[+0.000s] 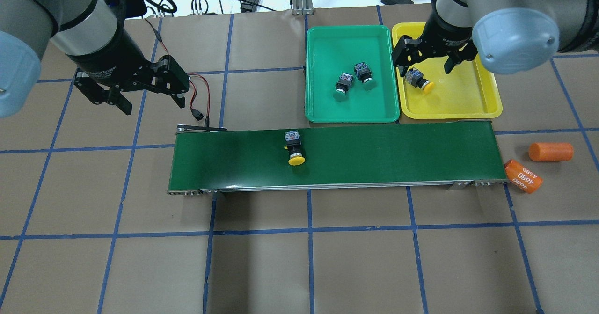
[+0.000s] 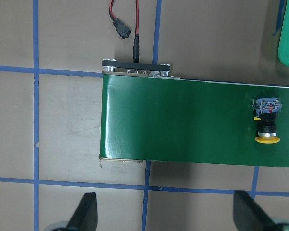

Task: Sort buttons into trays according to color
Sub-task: 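Move the right gripper back over the belt toward the next yellow button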

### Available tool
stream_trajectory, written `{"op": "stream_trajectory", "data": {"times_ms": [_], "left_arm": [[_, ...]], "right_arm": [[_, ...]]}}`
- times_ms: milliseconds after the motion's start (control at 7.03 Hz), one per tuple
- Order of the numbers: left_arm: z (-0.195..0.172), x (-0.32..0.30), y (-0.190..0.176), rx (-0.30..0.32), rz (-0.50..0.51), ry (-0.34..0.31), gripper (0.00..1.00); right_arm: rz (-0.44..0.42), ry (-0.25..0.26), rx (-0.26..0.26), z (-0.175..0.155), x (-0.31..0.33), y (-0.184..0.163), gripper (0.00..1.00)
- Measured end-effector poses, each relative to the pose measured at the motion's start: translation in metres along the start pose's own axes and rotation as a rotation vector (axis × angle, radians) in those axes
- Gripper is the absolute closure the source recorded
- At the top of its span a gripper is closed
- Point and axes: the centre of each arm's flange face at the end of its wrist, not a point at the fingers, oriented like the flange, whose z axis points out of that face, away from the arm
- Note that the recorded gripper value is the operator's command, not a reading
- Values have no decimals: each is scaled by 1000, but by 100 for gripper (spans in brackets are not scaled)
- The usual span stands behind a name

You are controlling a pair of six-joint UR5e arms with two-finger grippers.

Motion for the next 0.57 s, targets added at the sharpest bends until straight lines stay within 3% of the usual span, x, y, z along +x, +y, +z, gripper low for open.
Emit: {"op": "stream_trajectory", "data": {"times_ms": [142, 284, 569], "left_arm": [[0, 0, 2, 1, 0, 0, 0], [-1, 0, 5, 3, 0, -1, 0], [-1, -1, 7, 5, 0, -1, 0]], "right_arm": [[-4, 11, -31, 34, -4, 16, 0], [-3, 24, -29, 63, -3, 30, 0], [-1, 32, -35, 96, -2, 46, 0]]}}
